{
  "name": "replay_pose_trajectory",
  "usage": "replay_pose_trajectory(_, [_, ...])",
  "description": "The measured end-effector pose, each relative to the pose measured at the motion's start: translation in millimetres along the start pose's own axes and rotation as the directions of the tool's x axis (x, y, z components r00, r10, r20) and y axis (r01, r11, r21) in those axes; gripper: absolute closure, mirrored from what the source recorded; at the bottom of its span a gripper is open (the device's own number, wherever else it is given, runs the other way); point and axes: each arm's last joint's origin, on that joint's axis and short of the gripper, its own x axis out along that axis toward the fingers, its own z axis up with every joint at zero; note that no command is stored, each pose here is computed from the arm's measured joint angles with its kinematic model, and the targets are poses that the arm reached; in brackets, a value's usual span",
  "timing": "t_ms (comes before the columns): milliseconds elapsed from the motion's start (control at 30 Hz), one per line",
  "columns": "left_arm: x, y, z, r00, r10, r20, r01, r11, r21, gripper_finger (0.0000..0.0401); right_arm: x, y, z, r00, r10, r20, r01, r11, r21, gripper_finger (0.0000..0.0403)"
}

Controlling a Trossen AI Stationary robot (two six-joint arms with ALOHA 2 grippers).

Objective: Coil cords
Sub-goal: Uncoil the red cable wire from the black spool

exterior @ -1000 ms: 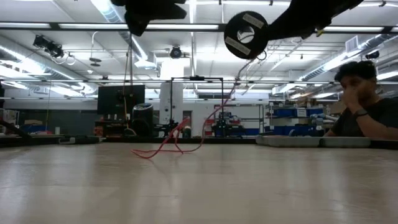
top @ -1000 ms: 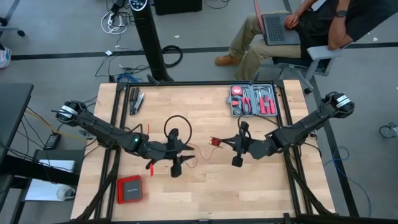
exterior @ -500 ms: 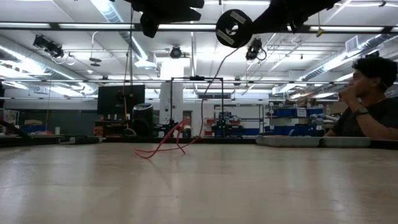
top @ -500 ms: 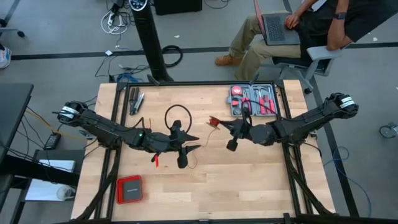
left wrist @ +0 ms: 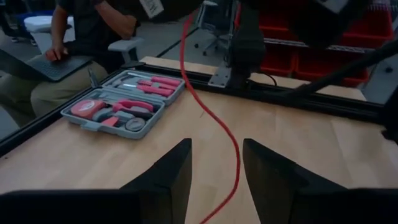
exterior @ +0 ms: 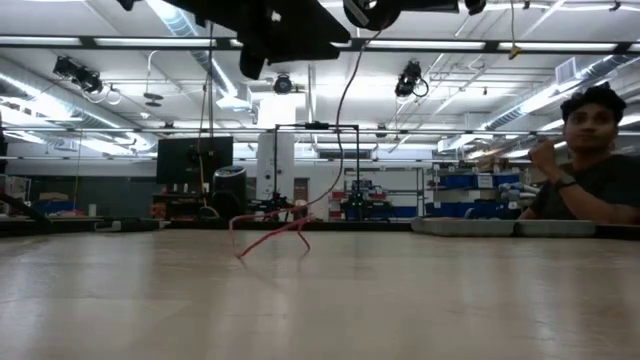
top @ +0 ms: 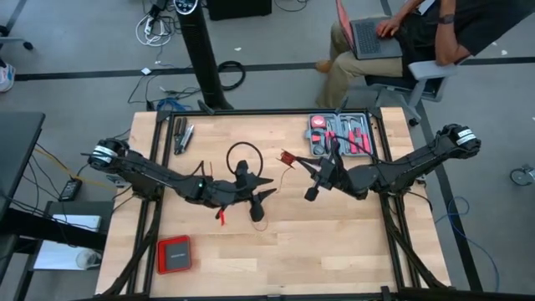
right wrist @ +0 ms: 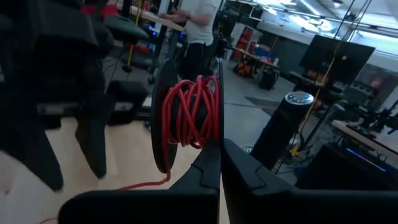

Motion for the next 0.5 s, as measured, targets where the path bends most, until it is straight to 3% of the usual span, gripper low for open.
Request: replay_pose_trajectory(500, [10.9,7.8,0.4,0.999,0.024,0.036,-0.021,0.995,-0.095,0.0254,6.0,10.2,-8.3,1.000,0.001,-0.026,-0.003,0.999,-0.047,0.0403])
